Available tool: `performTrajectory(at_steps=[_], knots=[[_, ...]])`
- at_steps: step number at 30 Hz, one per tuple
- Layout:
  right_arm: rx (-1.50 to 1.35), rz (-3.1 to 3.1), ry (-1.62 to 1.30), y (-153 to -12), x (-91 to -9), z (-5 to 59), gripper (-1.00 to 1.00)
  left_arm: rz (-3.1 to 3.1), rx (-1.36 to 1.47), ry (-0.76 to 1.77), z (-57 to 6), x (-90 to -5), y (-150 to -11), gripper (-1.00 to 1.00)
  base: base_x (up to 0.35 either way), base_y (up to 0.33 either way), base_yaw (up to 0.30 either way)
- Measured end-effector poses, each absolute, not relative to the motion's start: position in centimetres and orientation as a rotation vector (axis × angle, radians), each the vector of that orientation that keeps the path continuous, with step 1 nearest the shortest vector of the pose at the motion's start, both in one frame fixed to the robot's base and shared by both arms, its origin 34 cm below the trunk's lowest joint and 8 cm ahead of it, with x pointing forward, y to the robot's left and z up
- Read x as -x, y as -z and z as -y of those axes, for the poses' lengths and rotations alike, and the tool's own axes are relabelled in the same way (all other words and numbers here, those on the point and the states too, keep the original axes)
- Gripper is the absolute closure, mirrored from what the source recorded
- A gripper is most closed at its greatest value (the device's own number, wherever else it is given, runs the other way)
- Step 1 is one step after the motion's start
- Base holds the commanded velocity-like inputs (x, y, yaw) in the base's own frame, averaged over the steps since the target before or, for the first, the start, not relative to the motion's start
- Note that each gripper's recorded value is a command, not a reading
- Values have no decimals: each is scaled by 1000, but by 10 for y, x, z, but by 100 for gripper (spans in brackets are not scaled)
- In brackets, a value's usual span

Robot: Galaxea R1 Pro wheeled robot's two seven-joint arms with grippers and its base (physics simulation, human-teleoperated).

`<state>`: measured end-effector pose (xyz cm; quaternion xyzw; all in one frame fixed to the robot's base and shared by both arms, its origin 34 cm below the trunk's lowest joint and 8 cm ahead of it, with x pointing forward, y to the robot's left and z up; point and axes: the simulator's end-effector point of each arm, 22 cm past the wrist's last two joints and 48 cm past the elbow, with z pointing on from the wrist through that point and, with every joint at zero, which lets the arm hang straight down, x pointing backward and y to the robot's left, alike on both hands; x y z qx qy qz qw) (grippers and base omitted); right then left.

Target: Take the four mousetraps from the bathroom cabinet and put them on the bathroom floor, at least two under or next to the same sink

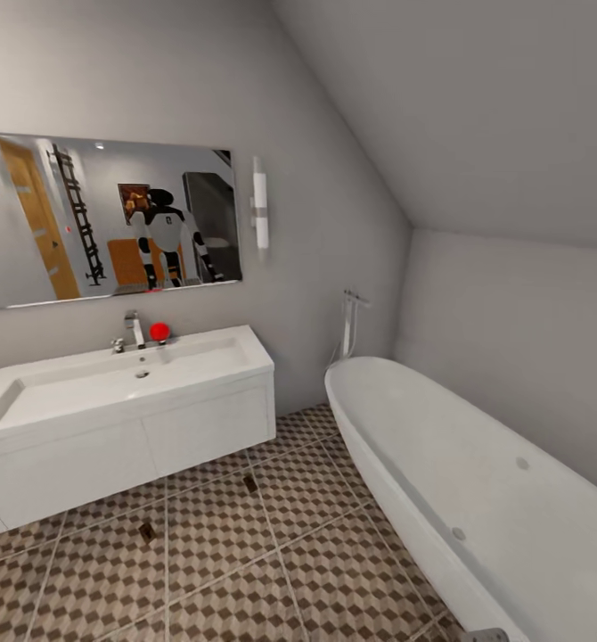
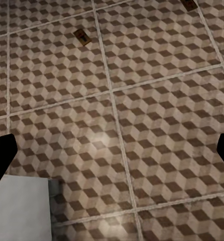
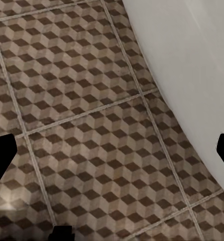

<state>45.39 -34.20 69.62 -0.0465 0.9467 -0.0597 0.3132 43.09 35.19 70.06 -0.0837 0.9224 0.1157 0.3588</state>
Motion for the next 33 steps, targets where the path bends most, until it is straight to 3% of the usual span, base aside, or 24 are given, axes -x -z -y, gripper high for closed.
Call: performTrajectory(at_steps=[33], knots=[[120,-2480,160,-702,-459,343,-100,-2364,218,-294,-351,-435,-705,-100,-3,0,-248]])
